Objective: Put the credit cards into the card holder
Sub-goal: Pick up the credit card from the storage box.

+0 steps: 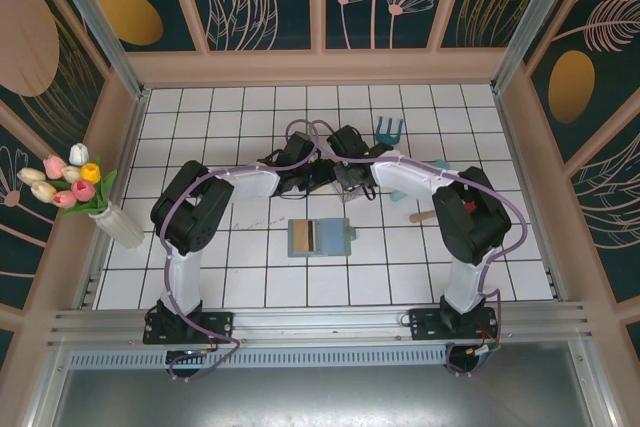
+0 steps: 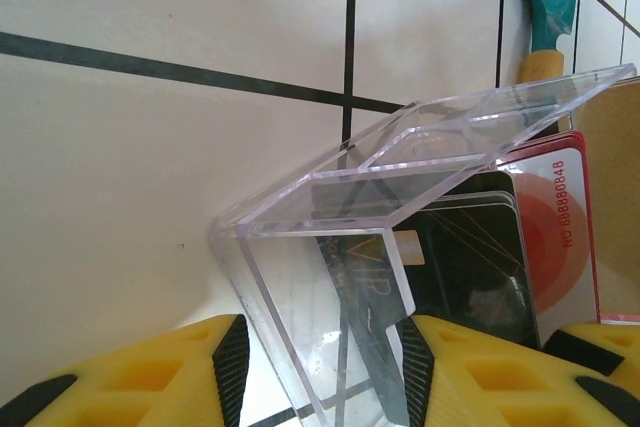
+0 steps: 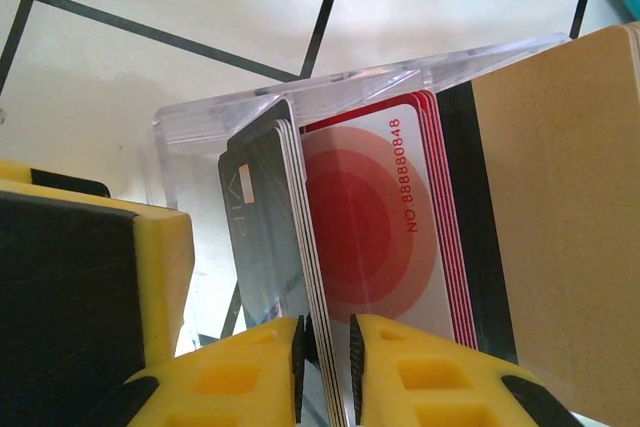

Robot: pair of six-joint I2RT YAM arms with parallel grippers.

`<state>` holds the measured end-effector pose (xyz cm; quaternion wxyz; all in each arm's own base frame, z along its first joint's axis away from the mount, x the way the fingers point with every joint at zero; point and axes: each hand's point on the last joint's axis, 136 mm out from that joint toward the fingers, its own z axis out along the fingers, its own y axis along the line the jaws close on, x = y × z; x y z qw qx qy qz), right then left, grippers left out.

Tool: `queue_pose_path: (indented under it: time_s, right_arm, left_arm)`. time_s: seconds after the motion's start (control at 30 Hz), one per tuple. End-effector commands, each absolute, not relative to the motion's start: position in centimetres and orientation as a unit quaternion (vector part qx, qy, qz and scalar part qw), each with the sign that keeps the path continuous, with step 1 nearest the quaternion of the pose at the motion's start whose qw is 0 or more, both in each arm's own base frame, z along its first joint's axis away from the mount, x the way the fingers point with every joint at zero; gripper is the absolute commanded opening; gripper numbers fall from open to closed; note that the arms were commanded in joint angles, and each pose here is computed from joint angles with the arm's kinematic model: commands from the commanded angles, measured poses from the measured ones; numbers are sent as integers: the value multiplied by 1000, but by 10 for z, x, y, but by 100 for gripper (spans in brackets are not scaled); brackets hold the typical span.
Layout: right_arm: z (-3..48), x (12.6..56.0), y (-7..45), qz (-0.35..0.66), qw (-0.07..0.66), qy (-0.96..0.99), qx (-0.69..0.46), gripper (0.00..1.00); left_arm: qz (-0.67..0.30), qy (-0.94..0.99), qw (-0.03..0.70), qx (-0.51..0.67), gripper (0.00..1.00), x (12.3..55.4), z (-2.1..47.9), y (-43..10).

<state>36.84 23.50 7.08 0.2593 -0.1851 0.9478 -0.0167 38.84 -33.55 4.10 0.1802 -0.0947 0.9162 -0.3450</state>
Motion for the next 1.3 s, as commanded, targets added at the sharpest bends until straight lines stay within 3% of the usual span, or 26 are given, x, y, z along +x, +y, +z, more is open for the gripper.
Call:
queue_pose_path:
  time_s: [0.0,0.67,1.03,1.27]
  right_arm:
    - [80,366,229,-28,268,944,-190,19]
    - [87,368,217,-58,276,942,-182,21]
    - [88,367,219,-49,275,943,-182,17]
    - [88,363,227,-16,268,945,-185,1]
  left_arm:
    - [-322,926,166,-105,46,380,29,-323]
    - [-321,927,164,-104,45,380,27,-323]
    - [-321,927,163,-104,45,380,27,-323]
    - [-321,927,162,-102,45,379,27,-323]
